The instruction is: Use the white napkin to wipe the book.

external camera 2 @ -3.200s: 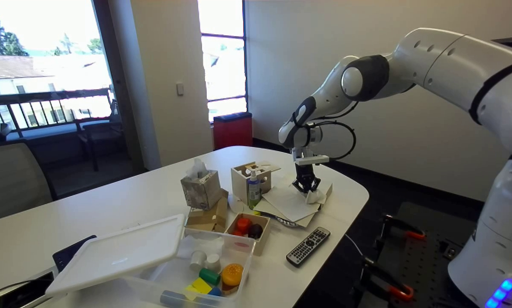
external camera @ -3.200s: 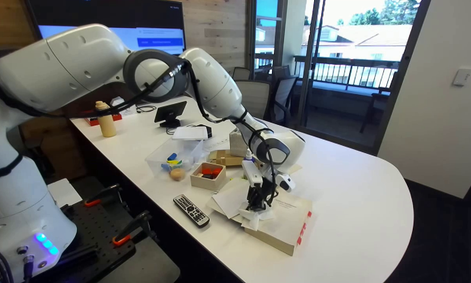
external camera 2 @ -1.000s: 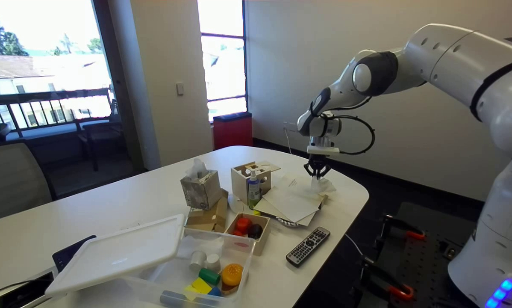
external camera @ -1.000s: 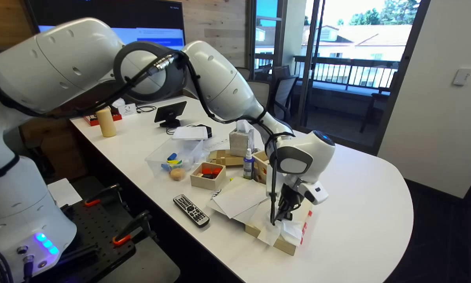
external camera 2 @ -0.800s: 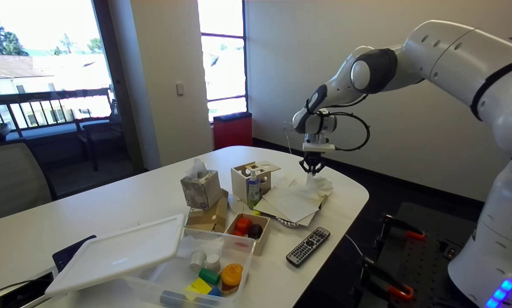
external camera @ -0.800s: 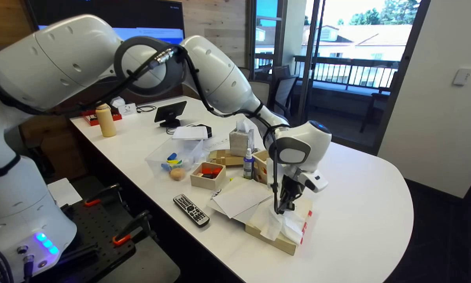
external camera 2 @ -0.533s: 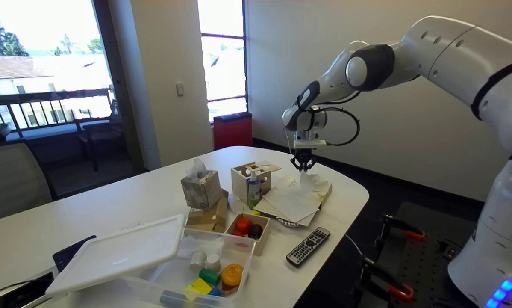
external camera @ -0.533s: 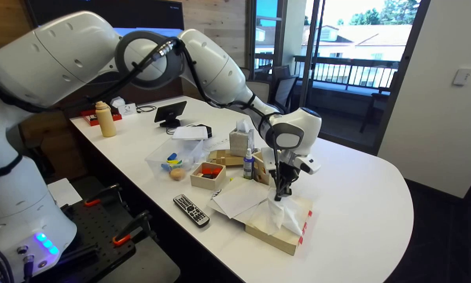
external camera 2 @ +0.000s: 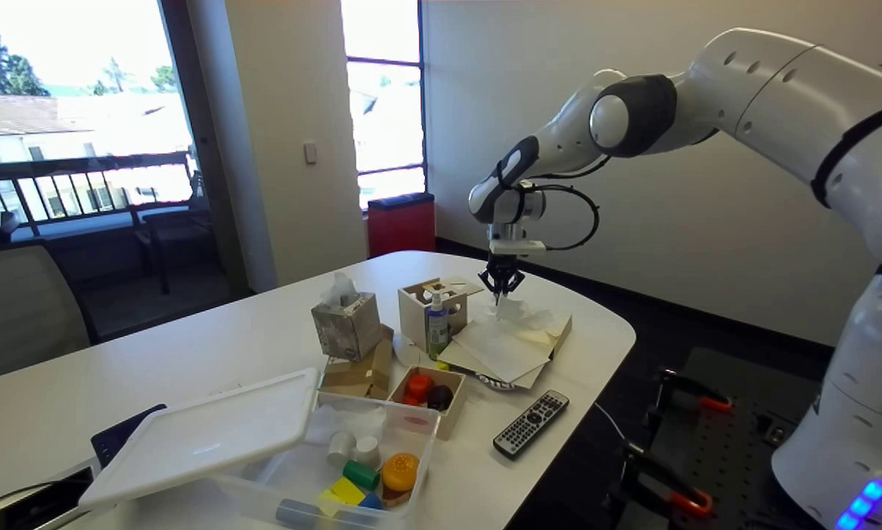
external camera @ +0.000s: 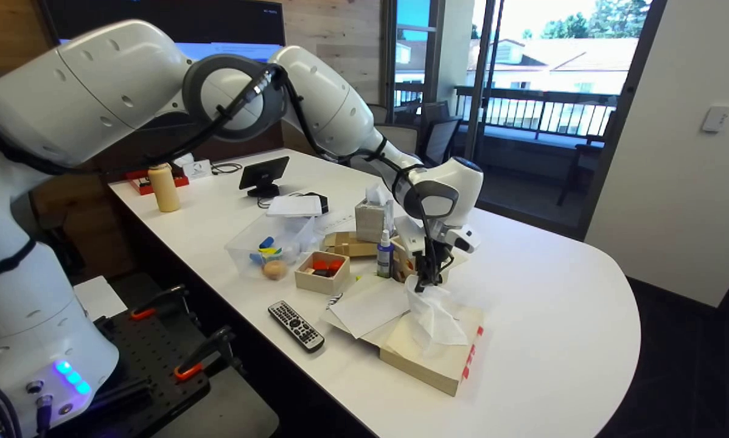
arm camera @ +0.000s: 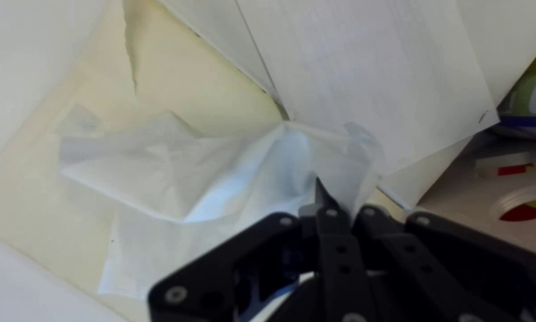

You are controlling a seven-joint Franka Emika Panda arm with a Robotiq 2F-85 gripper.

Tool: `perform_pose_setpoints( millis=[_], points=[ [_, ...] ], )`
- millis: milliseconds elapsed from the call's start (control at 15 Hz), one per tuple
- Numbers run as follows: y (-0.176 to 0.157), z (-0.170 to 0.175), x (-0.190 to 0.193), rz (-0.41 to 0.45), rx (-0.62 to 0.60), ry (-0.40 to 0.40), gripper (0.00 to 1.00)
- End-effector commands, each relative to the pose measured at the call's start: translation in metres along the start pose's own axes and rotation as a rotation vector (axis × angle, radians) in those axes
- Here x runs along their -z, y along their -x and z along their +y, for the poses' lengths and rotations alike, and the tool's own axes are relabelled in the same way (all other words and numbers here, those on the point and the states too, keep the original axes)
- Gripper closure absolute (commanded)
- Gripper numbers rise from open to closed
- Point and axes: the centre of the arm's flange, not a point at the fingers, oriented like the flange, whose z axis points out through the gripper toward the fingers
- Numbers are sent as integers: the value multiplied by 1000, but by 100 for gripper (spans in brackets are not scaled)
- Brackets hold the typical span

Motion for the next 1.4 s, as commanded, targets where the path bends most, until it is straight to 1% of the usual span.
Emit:
perform_pose_setpoints(
  millis=[0,133,267,533,667,867,1000,1133,1333],
  points=[
    [-20,7,-4,-22,32,-155,100],
    [-26,16,-5,-18,25,-200,100],
    [-33,29,-7,-8,6,-185,100],
    [-41,52,-9,20,-34,-109,100],
    [-45,62,-13,25,-68,-37,100],
    [-47,81,-15,36,-128,51,100],
    [-42,86,-6,55,-147,81,100],
    [-34,84,13,94,-151,95,100],
    [-18,62,55,175,-113,87,100]
  ],
)
